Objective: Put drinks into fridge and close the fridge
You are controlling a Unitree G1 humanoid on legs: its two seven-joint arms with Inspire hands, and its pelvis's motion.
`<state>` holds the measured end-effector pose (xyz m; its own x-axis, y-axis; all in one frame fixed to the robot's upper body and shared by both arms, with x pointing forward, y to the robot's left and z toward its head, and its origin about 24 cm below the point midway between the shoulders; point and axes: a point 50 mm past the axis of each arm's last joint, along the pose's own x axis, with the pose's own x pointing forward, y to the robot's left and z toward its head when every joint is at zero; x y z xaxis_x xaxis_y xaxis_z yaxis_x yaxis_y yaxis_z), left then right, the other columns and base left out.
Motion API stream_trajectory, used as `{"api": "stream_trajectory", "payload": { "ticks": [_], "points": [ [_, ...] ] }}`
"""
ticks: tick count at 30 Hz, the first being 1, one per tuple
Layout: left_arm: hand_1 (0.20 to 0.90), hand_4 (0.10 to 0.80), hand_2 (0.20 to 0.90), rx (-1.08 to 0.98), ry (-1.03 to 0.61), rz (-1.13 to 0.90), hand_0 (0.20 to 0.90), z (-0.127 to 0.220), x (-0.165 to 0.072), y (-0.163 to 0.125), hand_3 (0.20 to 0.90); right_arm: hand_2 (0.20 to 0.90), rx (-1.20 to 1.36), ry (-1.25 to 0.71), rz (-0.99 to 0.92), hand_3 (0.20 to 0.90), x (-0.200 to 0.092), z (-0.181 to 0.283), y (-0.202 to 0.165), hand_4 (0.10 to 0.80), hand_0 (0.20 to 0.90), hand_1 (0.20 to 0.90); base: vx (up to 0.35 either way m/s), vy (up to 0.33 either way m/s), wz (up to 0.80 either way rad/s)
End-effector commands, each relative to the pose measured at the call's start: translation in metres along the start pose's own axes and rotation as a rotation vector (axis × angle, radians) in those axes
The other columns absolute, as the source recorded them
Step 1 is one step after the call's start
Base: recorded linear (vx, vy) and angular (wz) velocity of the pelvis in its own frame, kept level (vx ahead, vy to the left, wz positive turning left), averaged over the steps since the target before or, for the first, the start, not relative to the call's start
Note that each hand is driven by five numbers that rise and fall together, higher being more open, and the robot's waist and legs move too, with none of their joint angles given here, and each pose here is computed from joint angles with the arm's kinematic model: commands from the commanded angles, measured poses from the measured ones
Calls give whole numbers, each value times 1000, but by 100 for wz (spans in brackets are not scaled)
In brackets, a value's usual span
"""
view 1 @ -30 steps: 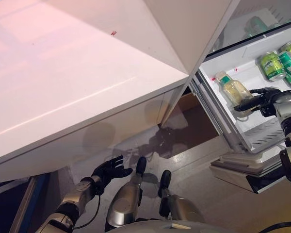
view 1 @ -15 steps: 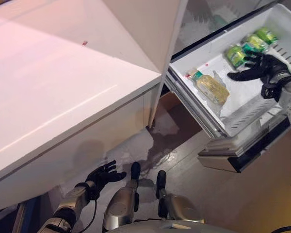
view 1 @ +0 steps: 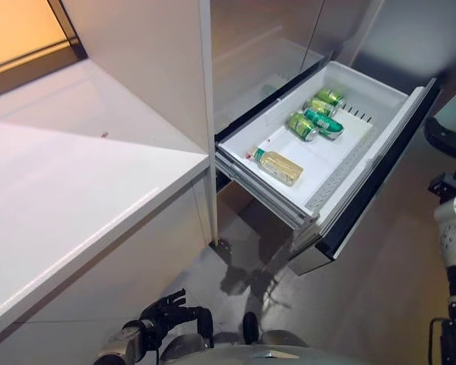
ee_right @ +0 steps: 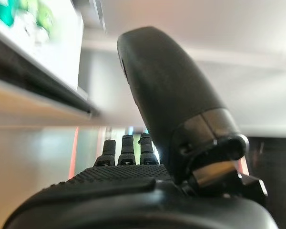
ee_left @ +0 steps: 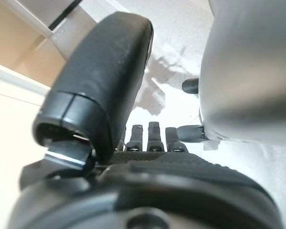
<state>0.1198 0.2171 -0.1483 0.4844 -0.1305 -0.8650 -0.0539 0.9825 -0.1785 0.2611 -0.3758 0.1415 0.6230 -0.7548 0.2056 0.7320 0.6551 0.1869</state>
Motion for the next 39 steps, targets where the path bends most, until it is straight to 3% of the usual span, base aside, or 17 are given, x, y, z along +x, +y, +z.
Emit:
{"api": "stream_trajectory", "payload": {
  "ticks": [1,6,10,15,22,39],
  "points": [
    [900,800,900,60,93,4,900,-29,-7,7,900,900,243,-139,-113,900,10,31,-19,800,900,900,109,-23,7],
    [900,800,900,38,108,2,900,-38,-9,4,900,900,356,-6,-160,900,6,5,-32,800,900,900,95,-10,9],
    [900,800,900,46,104,14,900,-36,-8,3,900,900,410,61,-98,900,4,-3,-20,800,900,900,-35,10,3],
    [900,800,900,35,-11,9,900,0,-2,0,900,900,480,92,62,900,5,1,14,800,900,900,-228,32,5],
    [900,800,900,9,-156,-5,900,34,3,-12,900,900,537,3,286,900,18,34,57,800,900,900,-205,70,12],
    [900,800,900,-49,-107,44,900,-1,-6,6,900,900,309,-306,585,900,7,89,117,800,900,900,57,32,28]
  ]
}}
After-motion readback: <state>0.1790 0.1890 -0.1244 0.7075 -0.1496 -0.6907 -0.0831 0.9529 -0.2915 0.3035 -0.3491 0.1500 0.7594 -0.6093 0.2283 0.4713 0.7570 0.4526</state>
